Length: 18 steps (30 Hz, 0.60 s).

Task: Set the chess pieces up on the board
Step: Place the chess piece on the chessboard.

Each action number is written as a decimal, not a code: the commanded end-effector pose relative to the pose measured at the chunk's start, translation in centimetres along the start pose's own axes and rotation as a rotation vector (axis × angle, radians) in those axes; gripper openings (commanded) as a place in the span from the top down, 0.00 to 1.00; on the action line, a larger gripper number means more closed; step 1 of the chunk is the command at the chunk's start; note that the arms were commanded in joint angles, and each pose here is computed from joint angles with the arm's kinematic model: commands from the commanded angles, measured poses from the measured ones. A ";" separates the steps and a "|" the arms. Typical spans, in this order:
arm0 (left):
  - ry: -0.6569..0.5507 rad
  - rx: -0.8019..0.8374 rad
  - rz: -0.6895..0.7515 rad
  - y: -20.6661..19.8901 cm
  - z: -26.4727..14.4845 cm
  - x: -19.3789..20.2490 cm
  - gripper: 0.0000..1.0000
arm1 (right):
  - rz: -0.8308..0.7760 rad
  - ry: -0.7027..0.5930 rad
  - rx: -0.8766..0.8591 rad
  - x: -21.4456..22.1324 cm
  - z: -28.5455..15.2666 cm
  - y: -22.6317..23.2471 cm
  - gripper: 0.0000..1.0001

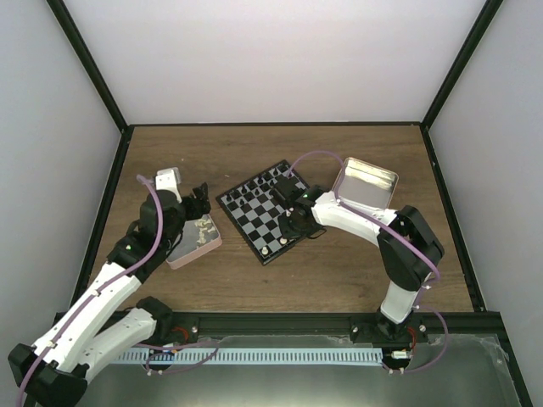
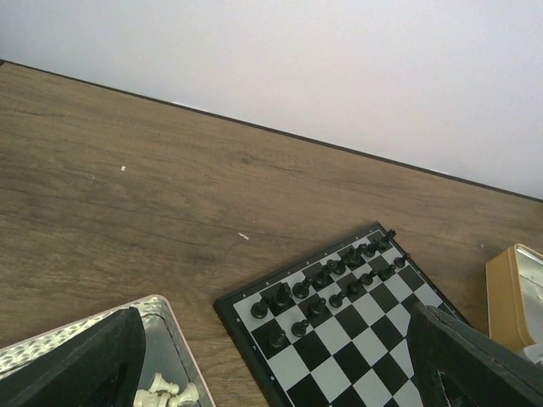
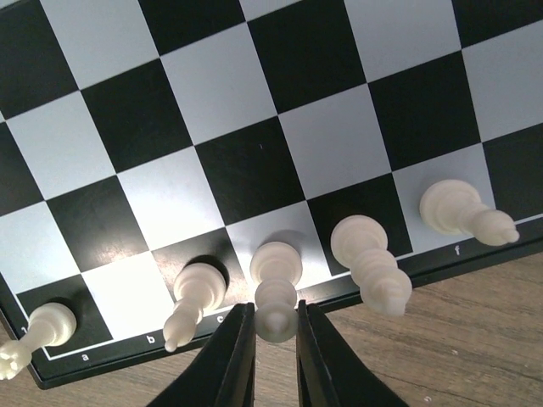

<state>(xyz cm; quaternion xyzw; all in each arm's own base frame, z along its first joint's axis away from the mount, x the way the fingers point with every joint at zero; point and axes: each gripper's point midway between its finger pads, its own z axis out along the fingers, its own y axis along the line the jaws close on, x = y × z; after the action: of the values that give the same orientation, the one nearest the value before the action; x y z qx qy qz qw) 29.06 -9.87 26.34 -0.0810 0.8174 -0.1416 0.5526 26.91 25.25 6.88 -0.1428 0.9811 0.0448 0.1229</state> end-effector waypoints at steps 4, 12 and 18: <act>-0.009 -0.013 0.007 0.3 0.0 -0.2 0.13 | 0.002 -0.021 0.010 -0.7 0.5 0.1 0.85; -0.007 -0.014 0.006 0.3 0.0 -0.1 0.13 | 0.004 -0.029 0.018 -0.7 -0.1 -0.2 0.84; -0.001 -0.016 0.008 0.3 0.1 0.0 0.13 | 0.006 -0.028 0.014 -0.6 -0.1 -0.1 0.80</act>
<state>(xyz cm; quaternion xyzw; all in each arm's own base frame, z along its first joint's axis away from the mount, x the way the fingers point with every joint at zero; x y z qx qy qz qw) 29.11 -9.90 26.23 -0.0807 0.8184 -0.1407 0.5513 27.23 25.37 6.70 -0.1419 0.9806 0.0437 0.1283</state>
